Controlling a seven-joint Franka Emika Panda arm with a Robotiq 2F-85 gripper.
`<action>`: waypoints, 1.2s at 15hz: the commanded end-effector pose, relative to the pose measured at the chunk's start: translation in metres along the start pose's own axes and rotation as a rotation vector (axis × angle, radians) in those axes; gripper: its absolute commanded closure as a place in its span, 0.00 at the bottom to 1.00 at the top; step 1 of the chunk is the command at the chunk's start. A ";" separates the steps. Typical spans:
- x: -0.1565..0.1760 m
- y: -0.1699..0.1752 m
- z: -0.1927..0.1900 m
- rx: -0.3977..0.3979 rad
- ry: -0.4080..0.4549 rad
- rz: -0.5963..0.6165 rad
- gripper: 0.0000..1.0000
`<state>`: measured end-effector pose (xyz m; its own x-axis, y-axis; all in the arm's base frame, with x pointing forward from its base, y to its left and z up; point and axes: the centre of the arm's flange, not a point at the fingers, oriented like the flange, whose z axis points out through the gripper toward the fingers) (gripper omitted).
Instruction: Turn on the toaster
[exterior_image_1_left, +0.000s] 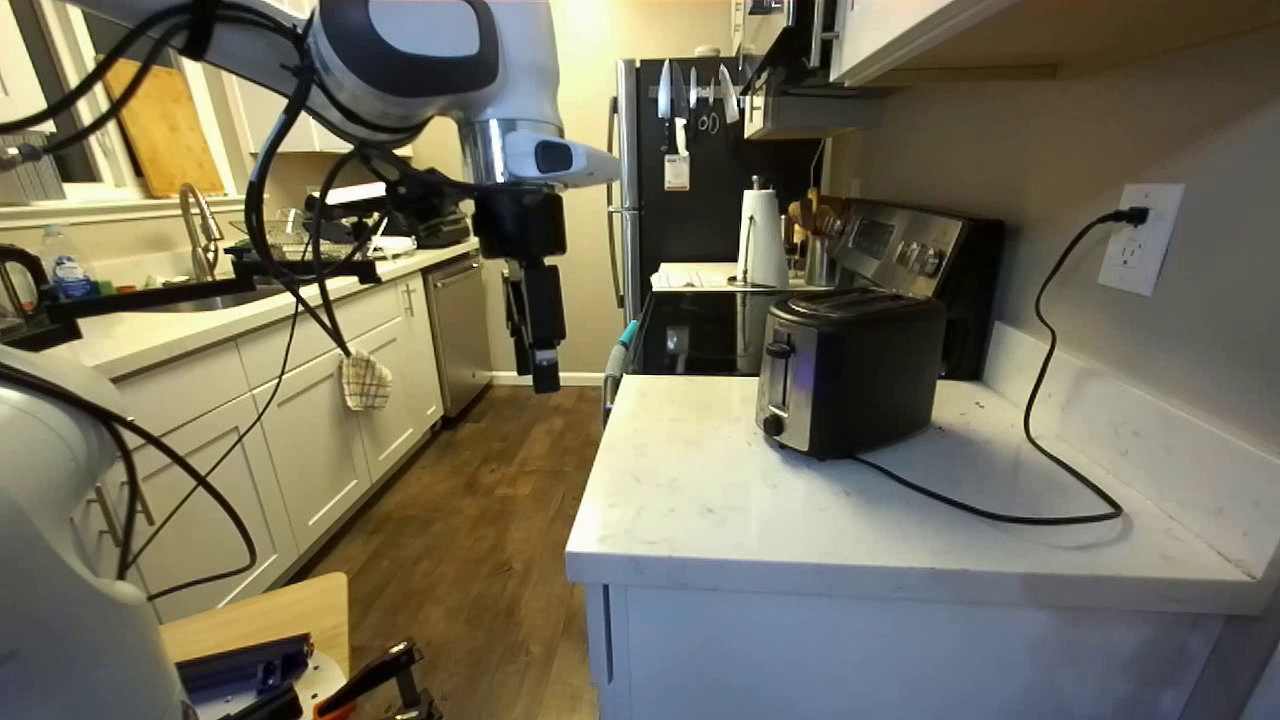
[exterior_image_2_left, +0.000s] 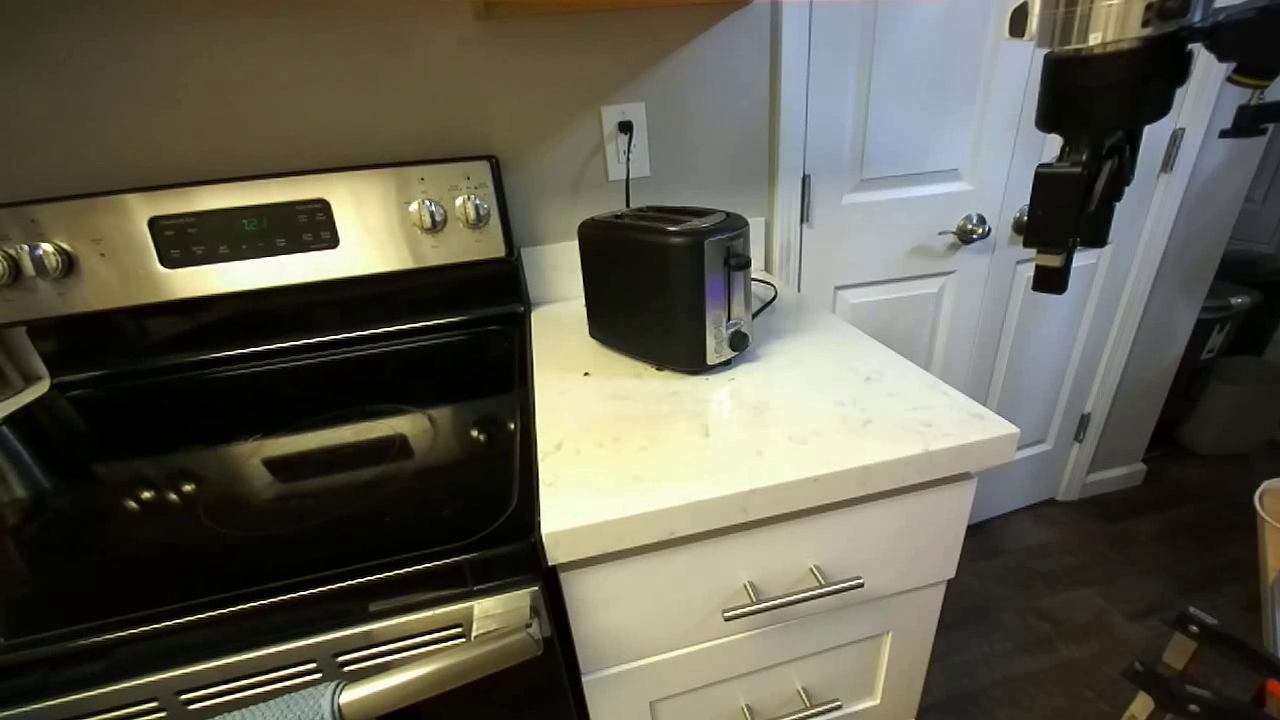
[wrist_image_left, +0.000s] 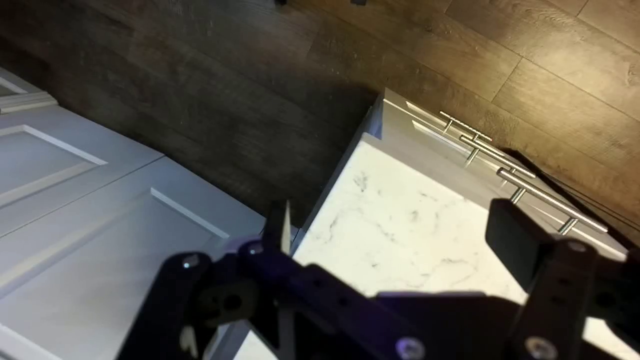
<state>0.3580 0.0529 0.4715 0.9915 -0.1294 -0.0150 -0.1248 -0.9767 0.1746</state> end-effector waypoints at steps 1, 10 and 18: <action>0.000 0.000 0.000 0.000 0.000 0.000 0.00; 0.099 -0.017 0.019 0.159 0.229 0.185 0.00; 0.172 -0.047 0.003 0.248 0.453 0.202 0.26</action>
<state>0.5042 0.0641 0.4580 0.8838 -0.2784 0.3761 -0.2658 -0.9602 -0.0861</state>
